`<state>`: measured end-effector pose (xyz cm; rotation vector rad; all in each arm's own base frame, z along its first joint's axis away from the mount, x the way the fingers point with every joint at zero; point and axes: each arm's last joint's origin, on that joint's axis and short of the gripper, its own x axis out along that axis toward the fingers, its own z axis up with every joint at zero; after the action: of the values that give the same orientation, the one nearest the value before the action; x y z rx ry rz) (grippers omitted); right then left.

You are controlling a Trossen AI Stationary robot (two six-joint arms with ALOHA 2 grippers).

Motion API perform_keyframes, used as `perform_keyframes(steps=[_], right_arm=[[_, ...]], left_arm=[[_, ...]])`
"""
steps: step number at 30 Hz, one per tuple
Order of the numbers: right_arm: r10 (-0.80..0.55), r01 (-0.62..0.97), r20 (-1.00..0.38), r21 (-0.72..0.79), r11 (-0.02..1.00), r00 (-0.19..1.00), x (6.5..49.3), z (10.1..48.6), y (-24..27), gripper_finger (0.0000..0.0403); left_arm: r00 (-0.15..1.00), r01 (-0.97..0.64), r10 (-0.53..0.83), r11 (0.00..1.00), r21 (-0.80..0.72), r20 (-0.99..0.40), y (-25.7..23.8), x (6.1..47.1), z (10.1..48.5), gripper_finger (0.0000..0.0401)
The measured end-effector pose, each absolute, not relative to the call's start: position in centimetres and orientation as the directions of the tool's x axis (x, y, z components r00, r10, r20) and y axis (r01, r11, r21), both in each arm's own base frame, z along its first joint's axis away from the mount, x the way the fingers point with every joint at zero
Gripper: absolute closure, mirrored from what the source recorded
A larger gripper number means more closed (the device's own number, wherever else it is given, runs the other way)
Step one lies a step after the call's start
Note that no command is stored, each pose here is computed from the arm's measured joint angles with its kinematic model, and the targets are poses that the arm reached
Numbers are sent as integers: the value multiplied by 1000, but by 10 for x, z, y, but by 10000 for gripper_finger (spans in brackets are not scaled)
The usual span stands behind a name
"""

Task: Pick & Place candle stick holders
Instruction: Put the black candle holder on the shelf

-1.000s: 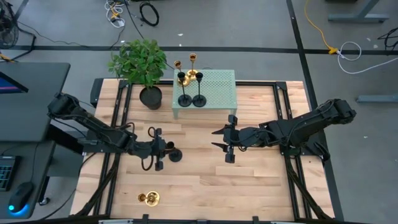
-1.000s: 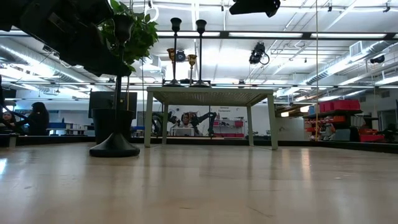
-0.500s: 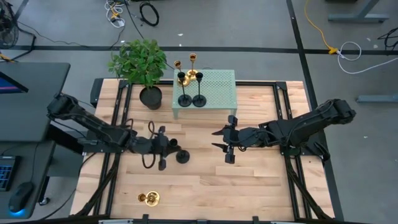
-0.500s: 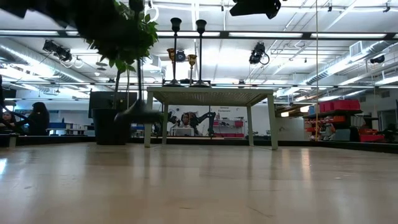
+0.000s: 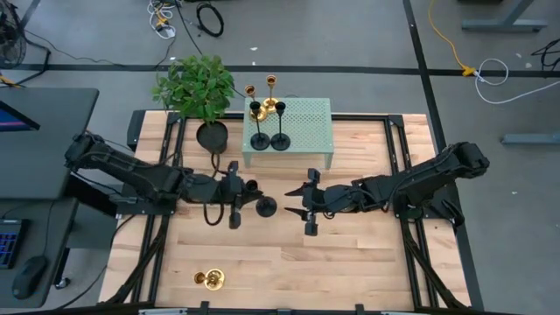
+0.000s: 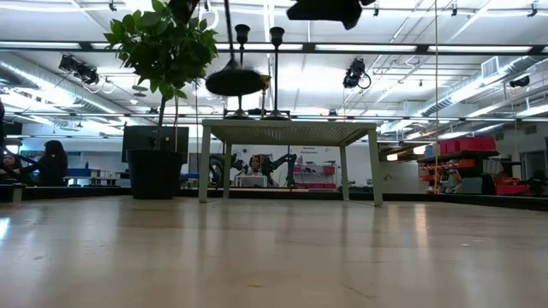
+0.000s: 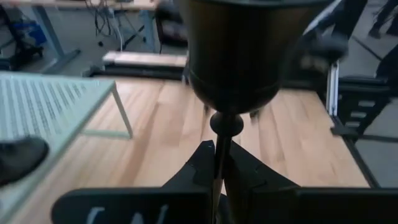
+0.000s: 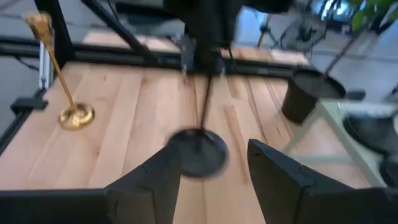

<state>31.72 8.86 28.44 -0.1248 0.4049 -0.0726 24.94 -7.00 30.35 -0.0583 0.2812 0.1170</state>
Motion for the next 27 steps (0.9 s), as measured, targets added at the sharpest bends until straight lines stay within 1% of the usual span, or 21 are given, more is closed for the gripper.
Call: perform_keyframes(steps=[4,12,15,27], right_arm=[[-90,50,-313,-134,990,945,330,282,91,218],[-97,64,-242,-140,988,965,345,274,91,218],[-103,73,-223,-137,988,969,350,272,90,218],[-122,97,-211,-125,987,970,357,265,84,218]], left_arm=[[964,-88,74,995,-45,-256,-65,253,313,388],[968,-79,67,996,-37,-241,-63,260,312,388],[977,-47,40,999,-28,-211,-66,268,310,388],[974,-25,26,1000,7,-227,-70,285,306,387]])
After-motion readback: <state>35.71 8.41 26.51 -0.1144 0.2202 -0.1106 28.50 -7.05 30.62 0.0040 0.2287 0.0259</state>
